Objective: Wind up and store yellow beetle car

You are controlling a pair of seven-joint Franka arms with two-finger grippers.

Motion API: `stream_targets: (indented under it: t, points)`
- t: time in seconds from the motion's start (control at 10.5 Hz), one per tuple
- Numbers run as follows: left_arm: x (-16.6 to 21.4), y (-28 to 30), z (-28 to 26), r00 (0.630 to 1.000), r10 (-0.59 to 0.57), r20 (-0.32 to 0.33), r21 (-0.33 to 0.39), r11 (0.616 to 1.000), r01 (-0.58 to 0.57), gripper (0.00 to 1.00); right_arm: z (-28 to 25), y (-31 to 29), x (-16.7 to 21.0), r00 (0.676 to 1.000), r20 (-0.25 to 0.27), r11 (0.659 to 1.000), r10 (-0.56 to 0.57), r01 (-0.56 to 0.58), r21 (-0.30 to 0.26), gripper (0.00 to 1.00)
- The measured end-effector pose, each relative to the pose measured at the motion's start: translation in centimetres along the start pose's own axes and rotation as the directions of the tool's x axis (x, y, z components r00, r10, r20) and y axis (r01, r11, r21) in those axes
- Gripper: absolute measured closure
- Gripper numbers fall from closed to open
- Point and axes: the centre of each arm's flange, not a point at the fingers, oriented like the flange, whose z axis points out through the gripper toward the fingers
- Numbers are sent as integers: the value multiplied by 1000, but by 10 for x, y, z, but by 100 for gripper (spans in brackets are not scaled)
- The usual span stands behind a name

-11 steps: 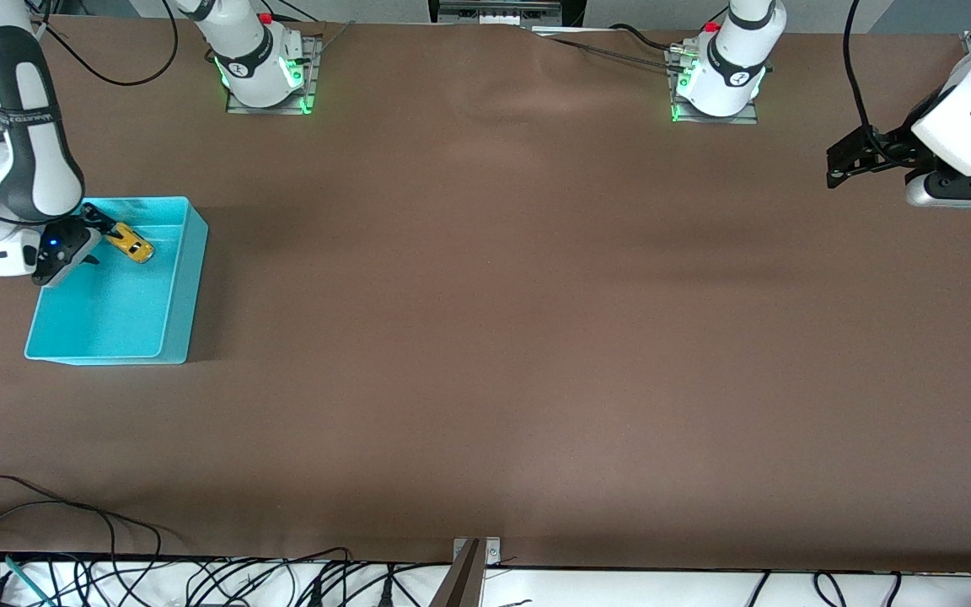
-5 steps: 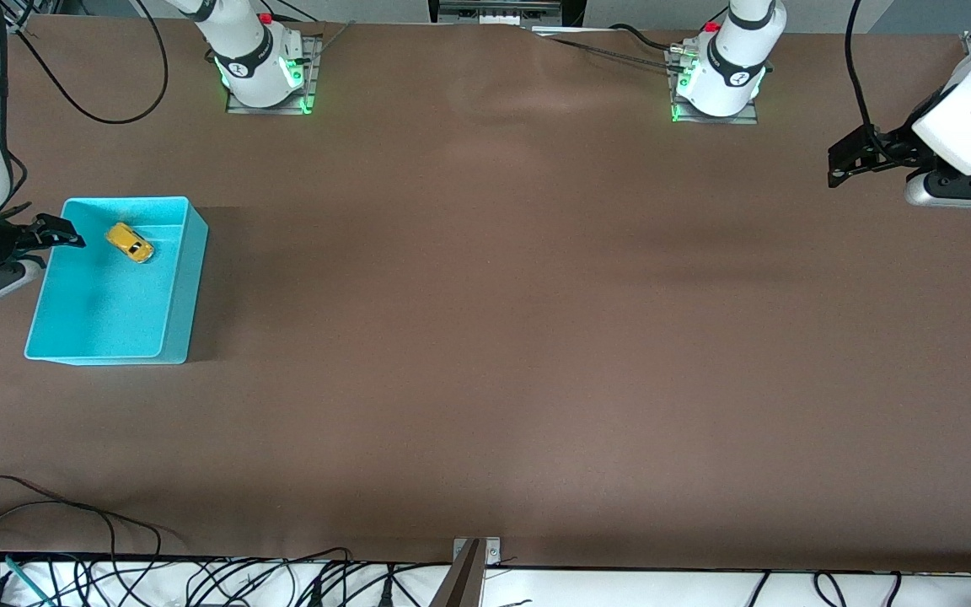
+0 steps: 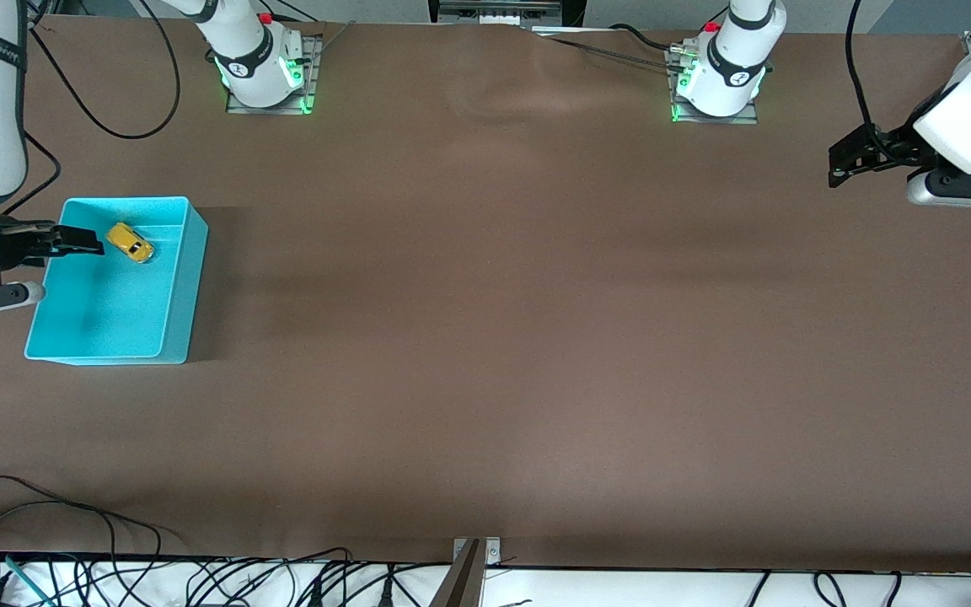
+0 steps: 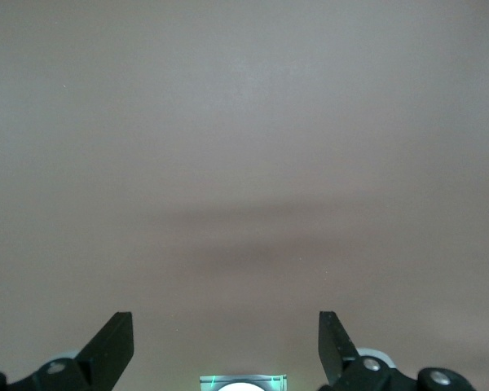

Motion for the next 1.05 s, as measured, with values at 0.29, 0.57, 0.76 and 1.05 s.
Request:
stream_targets:
  t: [0.29, 0.57, 0.76, 1.05]
  points:
    - [0, 0, 0, 1000, -1, -1, 0, 1000, 1, 0, -24, -21, -4, 995, 16, 994, 95, -94, -48, 0]
    - [0, -2, 0, 1000, -4, -1, 0, 1000, 4, 0, -37, -23, -5, 990, -5, 989, 138, -138, -52, 0]
    - [1, -4, 0, 1000, -8, -5, -6, 1000, 8, 0, -36, -30, -2, 989, 4, 987, 151, -151, -47, 0]
    - [3, -36, 2, 997, -73, -6, -68, 995, 72, 0, -41, -25, -2, 991, -3, 989, 137, -137, -51, 0]
